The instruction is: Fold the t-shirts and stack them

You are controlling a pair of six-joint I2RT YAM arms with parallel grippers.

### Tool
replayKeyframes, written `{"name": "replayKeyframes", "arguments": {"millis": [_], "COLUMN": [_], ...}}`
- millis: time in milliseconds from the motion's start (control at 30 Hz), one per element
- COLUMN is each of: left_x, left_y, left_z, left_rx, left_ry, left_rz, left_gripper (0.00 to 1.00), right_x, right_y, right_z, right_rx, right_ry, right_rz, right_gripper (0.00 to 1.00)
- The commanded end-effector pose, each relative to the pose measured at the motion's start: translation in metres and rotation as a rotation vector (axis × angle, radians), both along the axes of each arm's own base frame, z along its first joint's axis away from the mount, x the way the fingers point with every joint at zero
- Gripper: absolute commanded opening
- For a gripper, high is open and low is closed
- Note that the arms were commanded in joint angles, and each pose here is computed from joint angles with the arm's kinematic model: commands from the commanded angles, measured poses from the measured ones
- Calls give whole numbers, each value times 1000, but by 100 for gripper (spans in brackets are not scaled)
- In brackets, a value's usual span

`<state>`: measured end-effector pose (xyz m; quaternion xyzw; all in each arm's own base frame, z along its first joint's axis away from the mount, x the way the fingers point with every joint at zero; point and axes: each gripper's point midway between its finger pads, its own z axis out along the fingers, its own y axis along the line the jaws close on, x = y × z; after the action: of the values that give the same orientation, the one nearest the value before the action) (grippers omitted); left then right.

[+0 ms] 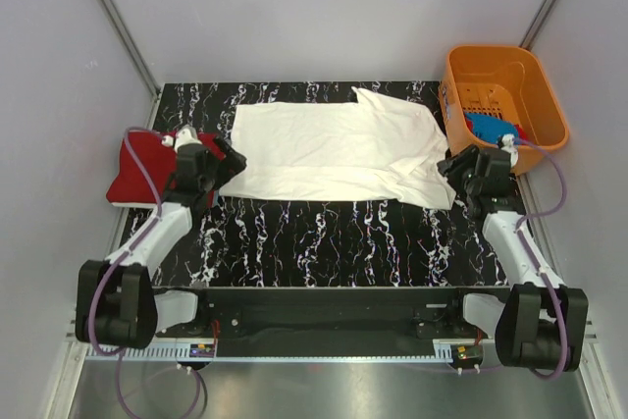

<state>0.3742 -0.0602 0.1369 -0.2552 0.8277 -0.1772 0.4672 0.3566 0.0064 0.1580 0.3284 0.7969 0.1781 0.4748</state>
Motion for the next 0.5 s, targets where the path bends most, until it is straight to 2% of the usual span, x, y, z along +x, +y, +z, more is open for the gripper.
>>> {"name": "replayKeyframes", "arguments": {"millis": [0, 267, 467], "left_x": [-22, -49, -58], "left_y": [12, 19, 17], "left_z": [-16, -44, -53], "left_rx": [-12, -79, -162], "left_ry": [17, 96, 56], "left_rz": [73, 180, 212], "left_gripper": [99, 96, 93], "right_x": [-13, -30, -26], "right_y": [2, -5, -16], "right_z": [-35, -92, -123], "right_rx": [88, 184, 212], "right_ry": [34, 66, 143], "right_rz": [-79, -216, -332], "right_gripper": [57, 57, 60]}}
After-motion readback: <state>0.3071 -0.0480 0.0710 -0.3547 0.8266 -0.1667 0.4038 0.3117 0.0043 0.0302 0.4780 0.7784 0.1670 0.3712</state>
